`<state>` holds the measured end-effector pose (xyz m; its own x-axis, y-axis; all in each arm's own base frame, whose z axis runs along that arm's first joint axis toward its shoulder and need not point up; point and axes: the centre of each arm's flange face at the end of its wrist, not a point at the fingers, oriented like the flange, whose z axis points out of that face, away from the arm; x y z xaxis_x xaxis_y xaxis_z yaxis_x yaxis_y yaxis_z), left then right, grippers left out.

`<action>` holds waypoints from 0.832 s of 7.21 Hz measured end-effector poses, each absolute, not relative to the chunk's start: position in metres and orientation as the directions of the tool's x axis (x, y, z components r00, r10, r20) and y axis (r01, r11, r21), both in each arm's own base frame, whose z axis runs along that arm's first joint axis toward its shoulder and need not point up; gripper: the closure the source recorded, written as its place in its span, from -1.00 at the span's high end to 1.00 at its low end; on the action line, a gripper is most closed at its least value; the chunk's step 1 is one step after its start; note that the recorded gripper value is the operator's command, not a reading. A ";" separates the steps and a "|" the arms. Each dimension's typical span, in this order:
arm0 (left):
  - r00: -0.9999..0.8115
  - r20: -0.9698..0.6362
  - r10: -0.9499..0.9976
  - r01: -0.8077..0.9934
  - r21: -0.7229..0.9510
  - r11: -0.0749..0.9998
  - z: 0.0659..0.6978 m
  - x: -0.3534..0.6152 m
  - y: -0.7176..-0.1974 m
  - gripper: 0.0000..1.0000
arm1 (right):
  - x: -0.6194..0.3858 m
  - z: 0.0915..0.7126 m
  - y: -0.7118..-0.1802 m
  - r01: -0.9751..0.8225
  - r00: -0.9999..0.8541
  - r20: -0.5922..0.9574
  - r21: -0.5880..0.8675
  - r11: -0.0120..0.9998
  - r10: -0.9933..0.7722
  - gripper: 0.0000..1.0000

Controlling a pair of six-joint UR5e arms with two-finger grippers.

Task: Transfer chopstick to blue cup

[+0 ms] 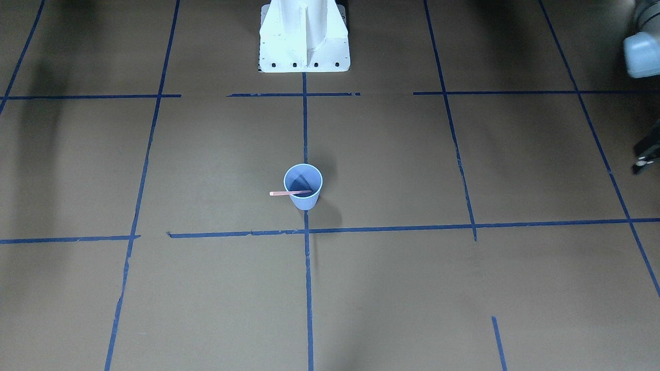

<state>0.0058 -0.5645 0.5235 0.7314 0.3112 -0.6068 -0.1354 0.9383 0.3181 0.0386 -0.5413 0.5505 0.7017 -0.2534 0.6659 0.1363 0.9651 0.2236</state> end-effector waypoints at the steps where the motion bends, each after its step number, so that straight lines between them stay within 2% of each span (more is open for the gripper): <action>1: 0.730 -0.624 0.279 -0.152 0.250 0.956 0.538 -0.035 -0.556 1.00 | 0.049 0.580 -0.539 0.159 0.705 0.663 0.195 0.968 -0.250 1.00; 3: 0.724 -0.667 0.175 -0.161 0.083 0.983 0.578 -0.062 -0.524 1.00 | 0.055 0.609 -0.532 0.189 0.703 0.667 0.157 0.969 -0.245 1.00; 6: 0.700 -0.704 0.119 -0.155 0.014 0.988 0.606 -0.063 -0.490 1.00 | 0.051 0.619 -0.527 0.200 0.702 0.672 0.133 0.971 -0.237 1.00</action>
